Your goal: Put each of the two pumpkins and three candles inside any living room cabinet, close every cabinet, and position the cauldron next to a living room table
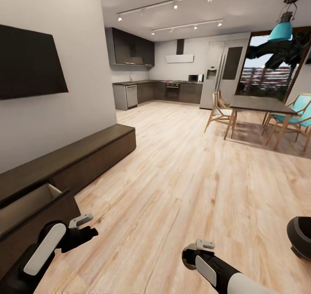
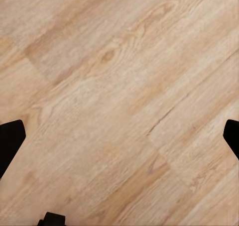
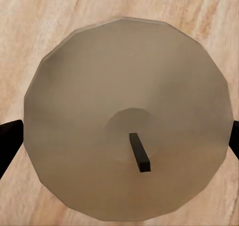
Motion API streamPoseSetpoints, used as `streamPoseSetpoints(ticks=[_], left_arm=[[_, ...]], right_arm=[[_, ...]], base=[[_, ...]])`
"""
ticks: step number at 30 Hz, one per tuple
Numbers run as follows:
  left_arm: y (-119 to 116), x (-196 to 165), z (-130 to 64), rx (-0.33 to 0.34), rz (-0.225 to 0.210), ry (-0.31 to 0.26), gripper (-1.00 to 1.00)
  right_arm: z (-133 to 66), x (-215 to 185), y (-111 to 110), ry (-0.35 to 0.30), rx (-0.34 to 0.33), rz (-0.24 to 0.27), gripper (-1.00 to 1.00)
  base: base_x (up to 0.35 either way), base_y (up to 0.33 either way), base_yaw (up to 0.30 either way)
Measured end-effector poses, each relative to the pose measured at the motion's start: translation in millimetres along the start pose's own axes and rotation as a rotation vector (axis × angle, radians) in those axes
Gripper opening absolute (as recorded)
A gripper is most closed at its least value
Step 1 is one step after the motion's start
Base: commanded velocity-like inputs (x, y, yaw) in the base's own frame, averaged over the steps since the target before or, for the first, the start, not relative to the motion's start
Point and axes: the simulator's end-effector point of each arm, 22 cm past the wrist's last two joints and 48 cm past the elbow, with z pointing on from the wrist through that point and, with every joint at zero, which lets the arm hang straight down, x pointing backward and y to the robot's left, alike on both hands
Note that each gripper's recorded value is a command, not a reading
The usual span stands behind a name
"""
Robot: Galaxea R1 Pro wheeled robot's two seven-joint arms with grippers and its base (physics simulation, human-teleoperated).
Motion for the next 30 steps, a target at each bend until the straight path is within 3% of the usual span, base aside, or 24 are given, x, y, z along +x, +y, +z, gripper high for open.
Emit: streamPoseSetpoints(ticks=[18, 30], left_arm=[[-0.4, 0.3, 0.1, 0.001, 0.001, 0.001, 1.0], [-0.2, 0.8, 0.4, 0.0, 0.001, 0.002, 1.0]], right_arm=[[0.0, 0.1, 0.0, 0.0, 0.0, 0.001, -1.0], [0.1, 0.4, 0.0, 0.001, 0.0, 0.001, -1.0]], base=[[0.0, -0.093, 0.28], [0.0, -0.009, 0.28]])
